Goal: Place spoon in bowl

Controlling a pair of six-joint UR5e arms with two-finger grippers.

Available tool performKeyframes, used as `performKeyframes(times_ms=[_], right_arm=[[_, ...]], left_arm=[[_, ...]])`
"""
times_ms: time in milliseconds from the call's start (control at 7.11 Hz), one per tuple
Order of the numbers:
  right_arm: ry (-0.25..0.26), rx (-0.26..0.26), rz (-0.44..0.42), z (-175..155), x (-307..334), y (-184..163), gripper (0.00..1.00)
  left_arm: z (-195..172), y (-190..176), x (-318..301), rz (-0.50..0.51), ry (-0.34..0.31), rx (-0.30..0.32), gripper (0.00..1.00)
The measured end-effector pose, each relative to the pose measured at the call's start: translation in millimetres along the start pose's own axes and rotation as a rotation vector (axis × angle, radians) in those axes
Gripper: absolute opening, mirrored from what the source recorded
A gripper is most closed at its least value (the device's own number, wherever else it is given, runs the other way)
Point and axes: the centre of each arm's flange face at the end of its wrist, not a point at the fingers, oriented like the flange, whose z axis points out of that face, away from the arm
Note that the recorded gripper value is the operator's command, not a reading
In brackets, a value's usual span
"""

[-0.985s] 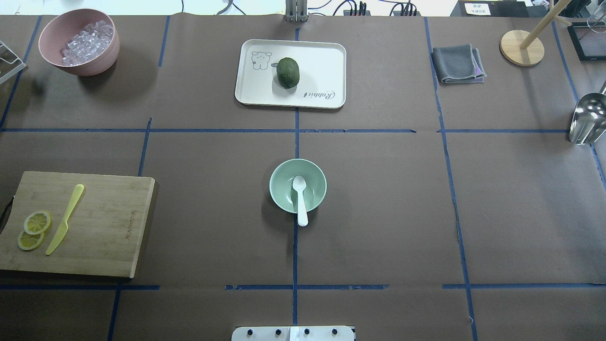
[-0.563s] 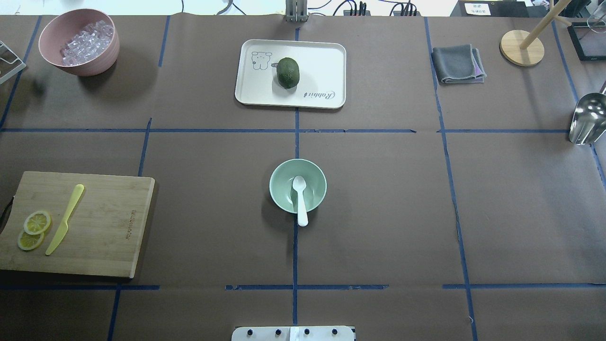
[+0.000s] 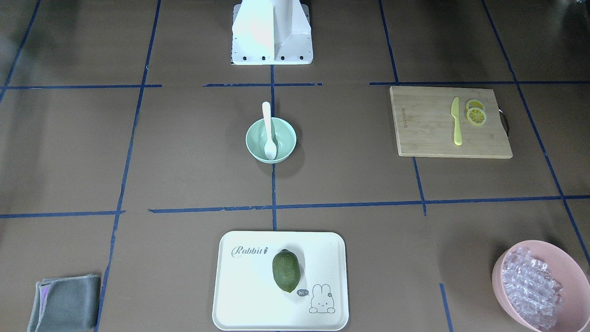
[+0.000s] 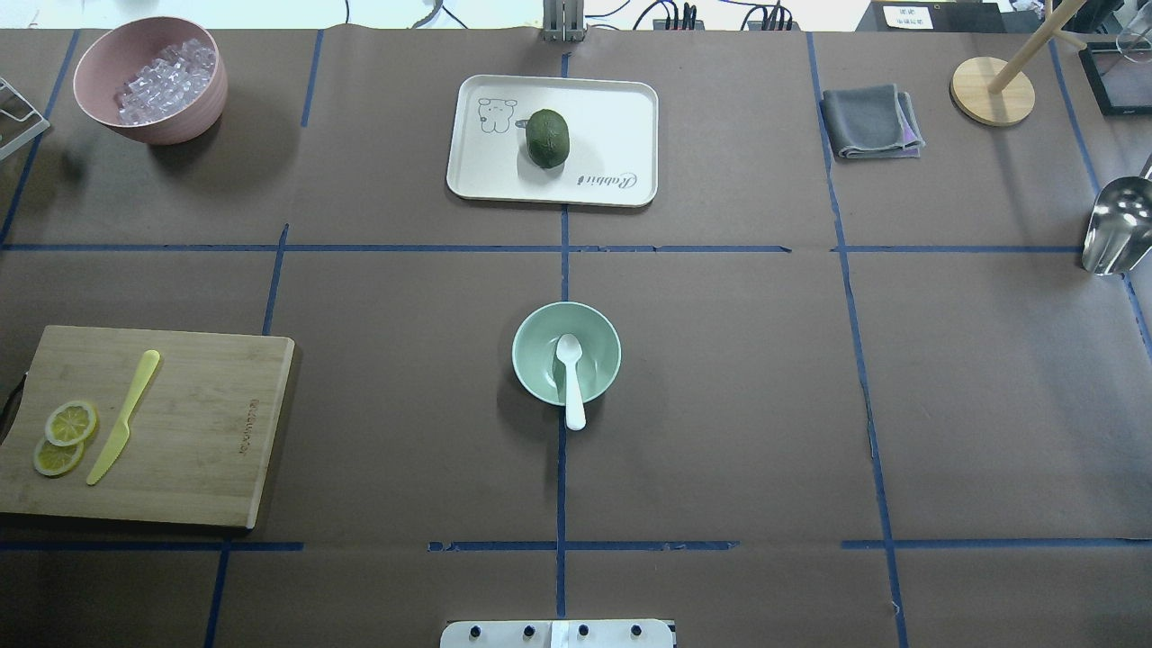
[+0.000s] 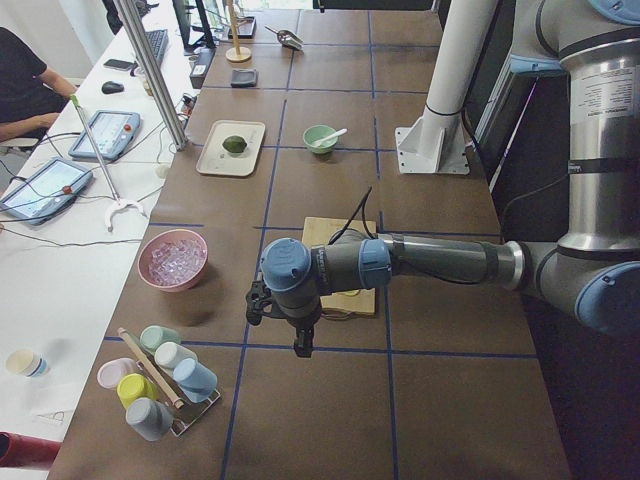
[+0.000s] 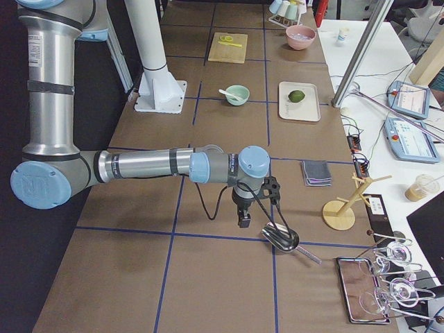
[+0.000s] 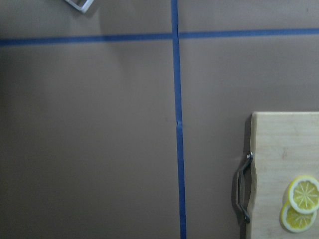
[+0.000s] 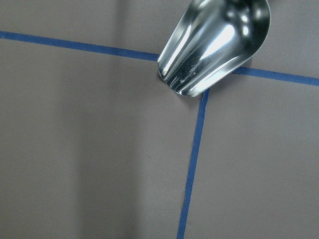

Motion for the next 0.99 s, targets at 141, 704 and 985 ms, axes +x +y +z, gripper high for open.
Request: performKeyframes(times_ms=[141, 704, 985], right_arm=[[0.0, -0.001, 0.001, 0.7, 0.7, -0.8, 1.0], [0.001, 0.005, -0.007, -1.6, -1.0, -0.7, 1.0], [0.002, 0.009, -0.008, -3.8, -3.2, -2.3, 1.0]], left_arm=[[0.5, 5.4, 0.7, -0.007, 0.001, -0.001, 1.0], [-10.5, -2.6, 5.6, -0.036, -0.075, 0.018, 1.0], [-13.8, -4.4, 2.8, -0.007, -0.135, 0.043, 1.0]])
